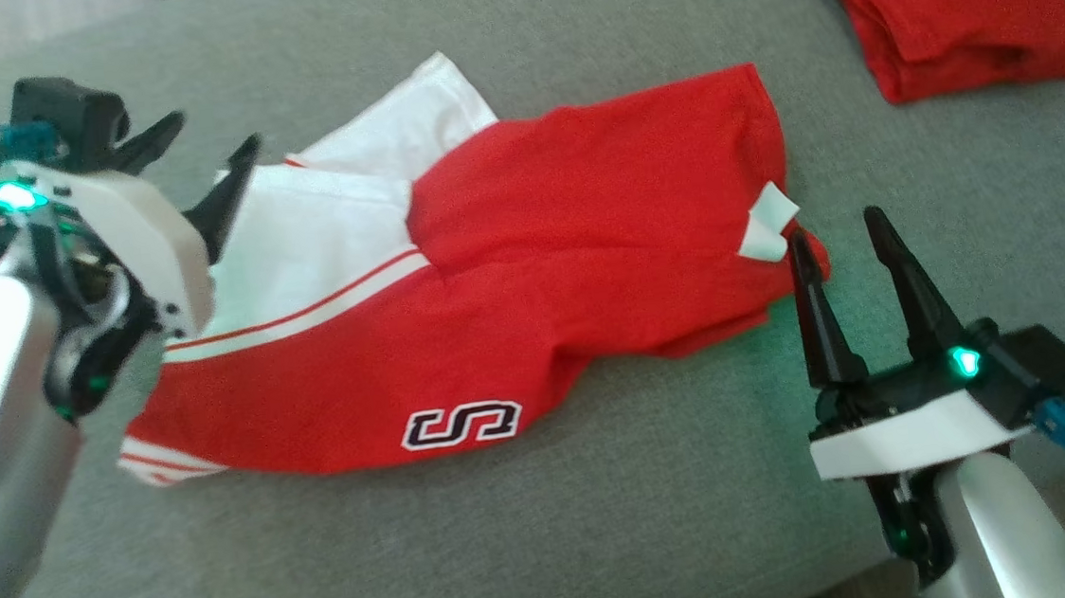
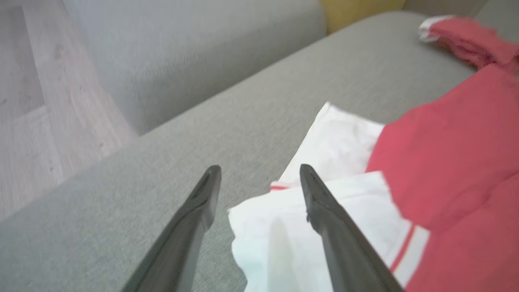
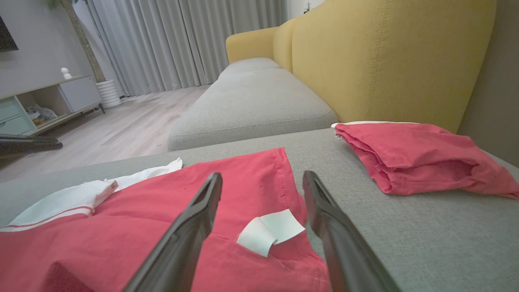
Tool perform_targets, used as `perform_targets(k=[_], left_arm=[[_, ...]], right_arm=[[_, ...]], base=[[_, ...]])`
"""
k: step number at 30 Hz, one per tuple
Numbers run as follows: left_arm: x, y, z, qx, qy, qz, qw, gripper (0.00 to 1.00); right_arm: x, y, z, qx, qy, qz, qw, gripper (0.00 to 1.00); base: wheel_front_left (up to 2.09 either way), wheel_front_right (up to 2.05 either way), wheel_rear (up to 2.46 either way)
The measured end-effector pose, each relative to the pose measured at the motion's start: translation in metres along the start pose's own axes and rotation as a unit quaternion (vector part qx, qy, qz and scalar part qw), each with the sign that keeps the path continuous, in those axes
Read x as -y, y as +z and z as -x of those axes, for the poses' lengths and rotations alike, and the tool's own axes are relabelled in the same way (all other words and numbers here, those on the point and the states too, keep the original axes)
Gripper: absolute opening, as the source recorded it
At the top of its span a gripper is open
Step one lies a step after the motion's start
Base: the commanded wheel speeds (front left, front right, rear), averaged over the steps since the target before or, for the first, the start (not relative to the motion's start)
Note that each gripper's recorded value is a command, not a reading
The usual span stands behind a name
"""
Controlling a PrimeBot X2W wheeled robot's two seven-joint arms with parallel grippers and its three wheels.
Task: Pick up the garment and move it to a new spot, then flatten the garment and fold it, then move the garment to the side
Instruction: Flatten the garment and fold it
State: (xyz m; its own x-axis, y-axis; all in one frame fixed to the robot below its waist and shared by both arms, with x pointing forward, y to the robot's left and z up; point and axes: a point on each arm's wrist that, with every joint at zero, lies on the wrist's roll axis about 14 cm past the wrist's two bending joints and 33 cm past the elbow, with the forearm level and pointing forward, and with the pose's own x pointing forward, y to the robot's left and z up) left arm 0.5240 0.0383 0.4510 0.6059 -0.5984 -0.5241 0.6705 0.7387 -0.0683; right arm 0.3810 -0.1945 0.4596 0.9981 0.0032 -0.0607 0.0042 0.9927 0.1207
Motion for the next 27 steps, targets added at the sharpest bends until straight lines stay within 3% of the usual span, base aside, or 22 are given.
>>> perform_targets(k=[7, 15, 17, 24, 25, 27], left_arm=[[-0.019, -0.066, -0.03, -0.129, 0.005, -0.001, 0.992, 1.0], [-0.015, -0.078, -0.032, -0.145, -0.011, -0.002, 0.989, 1.0], [-0.014, -0.078, -0.033, -0.139, -0.015, -0.005, 0.99, 0.75], [-0.013, -0.073, -0.045, -0.123, -0.025, -0.008, 0.992, 0.66], [-0.013, -0.072, -0.047, -0.124, -0.027, -0.009, 0.992, 0.53], [-0.014, -0.071, -0.049, -0.125, -0.027, -0.009, 0.992, 0.44]], right_arm=[[0.018, -0.005, -0.001, -0.01, -0.028, -0.001, 1.0, 1.0], [0.024, -0.008, -0.001, -0.014, -0.037, -0.002, 0.999, 1.0], [0.023, -0.009, -0.002, -0.015, -0.036, -0.002, 0.999, 1.0], [0.021, -0.007, -0.01, -0.012, -0.029, 0.002, 0.999, 1.0], [0.022, -0.007, -0.01, -0.012, -0.03, 0.003, 0.999, 1.0], [0.023, -0.007, -0.009, -0.013, -0.033, 0.003, 0.999, 1.0]], base=[[0.0, 0.0, 0.0], [0.0, 0.0, 0.0], [0.0, 0.0, 0.0], [0.0, 0.0, 0.0], [0.0, 0.0, 0.0], [0.0, 0.0, 0.0]])
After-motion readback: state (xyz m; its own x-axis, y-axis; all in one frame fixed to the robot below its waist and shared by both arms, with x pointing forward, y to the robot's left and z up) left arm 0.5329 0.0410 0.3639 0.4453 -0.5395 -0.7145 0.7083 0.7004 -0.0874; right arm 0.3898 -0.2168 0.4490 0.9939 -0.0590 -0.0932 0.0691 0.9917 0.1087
